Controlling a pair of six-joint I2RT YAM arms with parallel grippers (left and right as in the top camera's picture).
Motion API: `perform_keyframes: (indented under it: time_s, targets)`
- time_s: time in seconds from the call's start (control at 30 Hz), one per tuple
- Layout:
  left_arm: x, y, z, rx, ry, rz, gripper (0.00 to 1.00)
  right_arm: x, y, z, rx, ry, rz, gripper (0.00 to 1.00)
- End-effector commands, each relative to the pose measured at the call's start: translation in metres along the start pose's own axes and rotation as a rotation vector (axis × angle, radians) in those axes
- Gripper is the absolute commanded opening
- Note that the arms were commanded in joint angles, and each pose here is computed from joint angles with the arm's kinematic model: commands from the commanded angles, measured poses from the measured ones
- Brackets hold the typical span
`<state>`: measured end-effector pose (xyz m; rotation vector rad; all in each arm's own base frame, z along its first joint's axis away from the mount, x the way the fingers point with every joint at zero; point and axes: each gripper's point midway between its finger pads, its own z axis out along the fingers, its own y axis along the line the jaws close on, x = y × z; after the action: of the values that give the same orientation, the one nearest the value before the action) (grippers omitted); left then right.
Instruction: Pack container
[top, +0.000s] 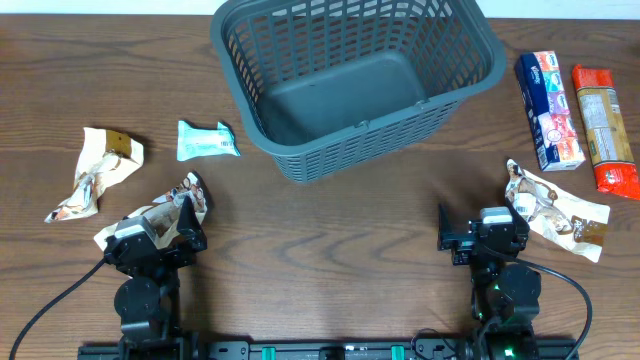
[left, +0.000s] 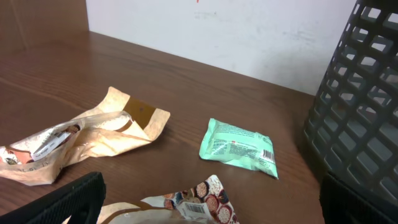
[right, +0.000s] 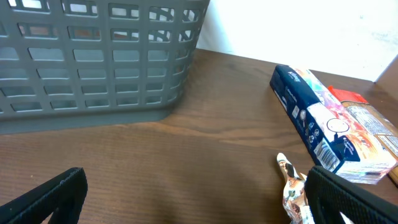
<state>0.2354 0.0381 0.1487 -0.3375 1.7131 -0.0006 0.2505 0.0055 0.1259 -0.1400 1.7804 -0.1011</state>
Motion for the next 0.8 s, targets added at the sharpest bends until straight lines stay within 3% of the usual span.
perform_keyframes:
  time_s: [0.0,0.77]
  targets:
    - [0.014,0.004,0.002,-0.012,0.036,0.024,0.99,0.001,0.005,0.000,-0.019,-0.003,-0.014,0.99]
    - [0.014,0.004,0.002,-0.012,0.036,0.024,0.99,0.000,0.015,-0.001,-0.077,-0.007,0.028,0.99]
